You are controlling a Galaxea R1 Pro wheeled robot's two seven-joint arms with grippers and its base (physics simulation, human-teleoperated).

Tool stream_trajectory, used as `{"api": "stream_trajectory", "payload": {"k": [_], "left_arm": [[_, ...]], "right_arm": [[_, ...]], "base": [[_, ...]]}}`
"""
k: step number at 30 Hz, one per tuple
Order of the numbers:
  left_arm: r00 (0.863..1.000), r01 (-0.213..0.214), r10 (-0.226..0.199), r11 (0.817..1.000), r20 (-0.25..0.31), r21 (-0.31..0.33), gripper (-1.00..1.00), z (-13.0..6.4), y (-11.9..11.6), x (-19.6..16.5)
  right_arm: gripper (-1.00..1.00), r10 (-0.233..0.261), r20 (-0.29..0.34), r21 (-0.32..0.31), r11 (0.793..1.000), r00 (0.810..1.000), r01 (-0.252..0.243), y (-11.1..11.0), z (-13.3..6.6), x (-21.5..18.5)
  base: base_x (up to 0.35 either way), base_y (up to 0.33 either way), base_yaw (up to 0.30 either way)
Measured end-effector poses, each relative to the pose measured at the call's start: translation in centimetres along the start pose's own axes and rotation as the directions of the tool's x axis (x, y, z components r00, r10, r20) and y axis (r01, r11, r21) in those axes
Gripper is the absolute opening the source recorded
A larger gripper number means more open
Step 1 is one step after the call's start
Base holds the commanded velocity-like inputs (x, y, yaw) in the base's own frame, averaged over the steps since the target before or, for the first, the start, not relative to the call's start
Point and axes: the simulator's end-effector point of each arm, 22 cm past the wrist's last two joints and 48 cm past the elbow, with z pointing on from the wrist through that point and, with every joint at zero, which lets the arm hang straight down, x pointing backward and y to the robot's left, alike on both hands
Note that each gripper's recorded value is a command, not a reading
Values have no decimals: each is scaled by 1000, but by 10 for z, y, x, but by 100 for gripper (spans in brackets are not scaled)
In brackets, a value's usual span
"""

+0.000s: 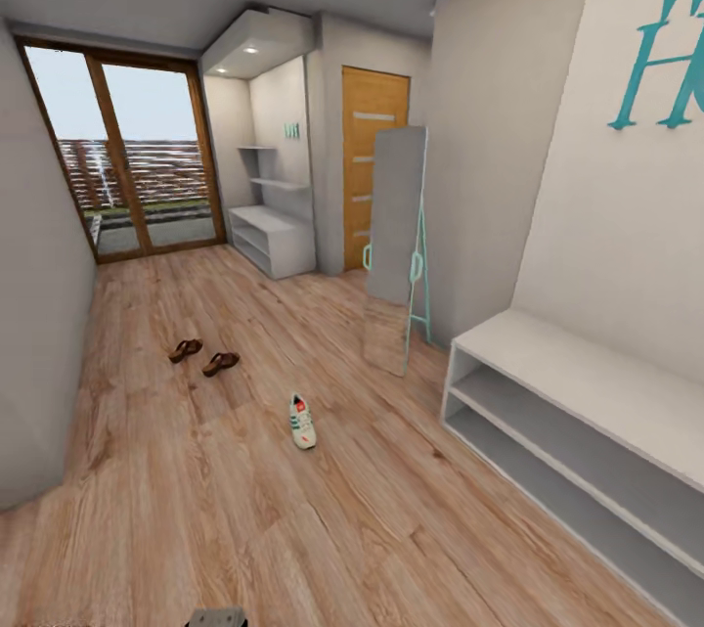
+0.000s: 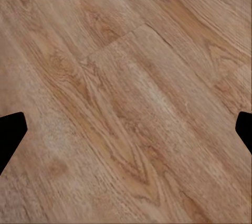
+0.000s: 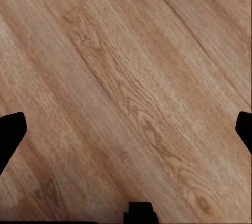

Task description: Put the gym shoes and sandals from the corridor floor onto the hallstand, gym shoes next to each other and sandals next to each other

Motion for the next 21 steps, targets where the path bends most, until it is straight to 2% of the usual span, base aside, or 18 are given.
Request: {"api": "stream_trajectory", "payload": {"k": [8, 10, 12, 21], "left_arm": [[1000, 4, -4, 1000, 0, -1, 100, 0, 0, 0], [1000, 12, -12, 1000, 0, -3, 100, 0, 1, 0], [999, 47, -47, 999, 0, -12, 100, 0, 3, 0], [998, 65, -65, 998, 1, -15, 100, 0, 4, 0]], "right_arm": [[100, 0, 1, 0, 1000, 1000, 0, 0, 0, 0], [100, 0, 1, 0, 1000, 1000, 0, 0, 0, 0], [100, 0, 1, 0, 1000, 1000, 0, 0, 0, 0], [100, -1, 0, 0, 1000, 1000, 1, 0, 0, 0]], "base": [[268, 222, 292], [263, 222, 292], [250, 225, 292], [242, 228, 290]]}}
